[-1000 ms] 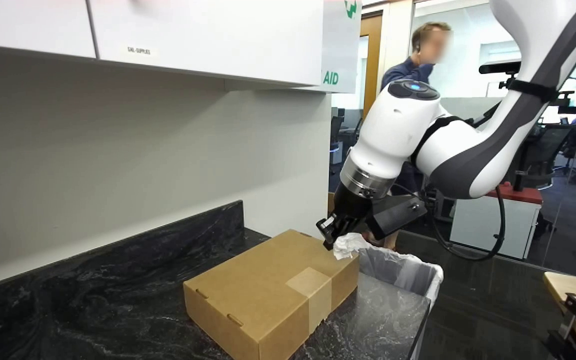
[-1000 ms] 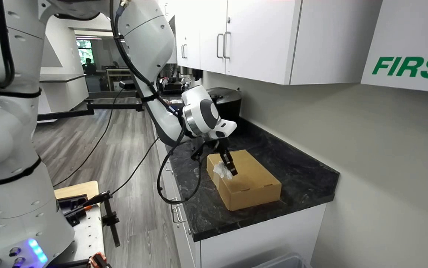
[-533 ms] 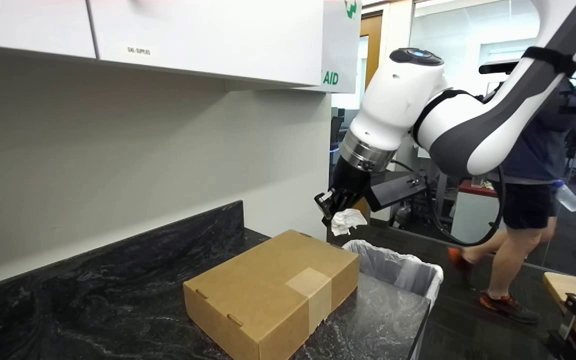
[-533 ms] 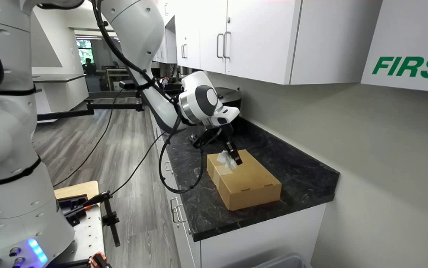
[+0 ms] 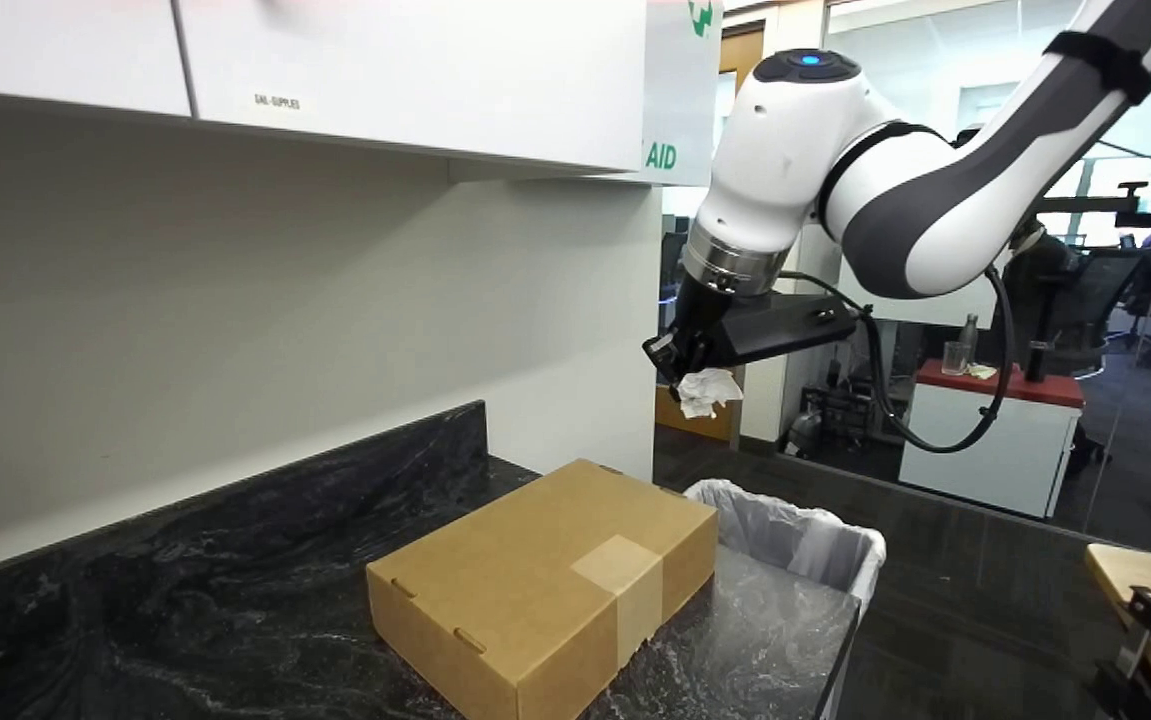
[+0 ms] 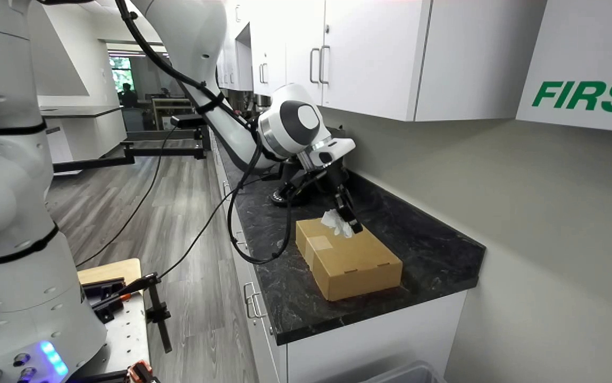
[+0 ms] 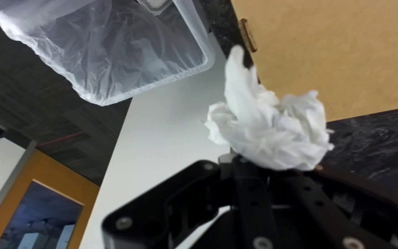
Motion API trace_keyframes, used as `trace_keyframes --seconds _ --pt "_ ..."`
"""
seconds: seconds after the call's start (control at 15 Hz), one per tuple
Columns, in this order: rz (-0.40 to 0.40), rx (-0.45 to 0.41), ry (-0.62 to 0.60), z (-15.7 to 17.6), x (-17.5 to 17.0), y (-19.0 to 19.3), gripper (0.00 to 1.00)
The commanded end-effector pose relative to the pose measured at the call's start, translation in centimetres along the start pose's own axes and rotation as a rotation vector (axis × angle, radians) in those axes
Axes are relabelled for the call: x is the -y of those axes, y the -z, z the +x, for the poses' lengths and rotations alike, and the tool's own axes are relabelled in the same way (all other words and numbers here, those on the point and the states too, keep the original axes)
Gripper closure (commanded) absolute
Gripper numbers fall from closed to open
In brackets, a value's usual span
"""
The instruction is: Put the blue can in the bin, place the white paper from the top of the box in the bin
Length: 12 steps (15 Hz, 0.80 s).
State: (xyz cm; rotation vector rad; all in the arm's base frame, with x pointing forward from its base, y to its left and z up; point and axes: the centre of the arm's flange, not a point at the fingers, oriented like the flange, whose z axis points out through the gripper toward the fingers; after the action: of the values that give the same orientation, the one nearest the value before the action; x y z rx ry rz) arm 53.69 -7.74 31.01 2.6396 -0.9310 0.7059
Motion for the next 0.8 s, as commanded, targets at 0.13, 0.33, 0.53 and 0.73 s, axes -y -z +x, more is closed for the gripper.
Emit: trace_keyframes --seconds 0.13,0.33,0.53,0.73 --pt "-0.106 -0.014 -0.147 2.9 -2.8 0.6 0.96" --pt "-0.147 -0.007 -0.215 4.8 -4.8 0.1 0.97" --pt "-0.139 0.034 -0.263 6.5 -7.2 0.4 0.97" --pt "-0.109 0.086 -0.318 9.2 -10.1 0.1 0.96"
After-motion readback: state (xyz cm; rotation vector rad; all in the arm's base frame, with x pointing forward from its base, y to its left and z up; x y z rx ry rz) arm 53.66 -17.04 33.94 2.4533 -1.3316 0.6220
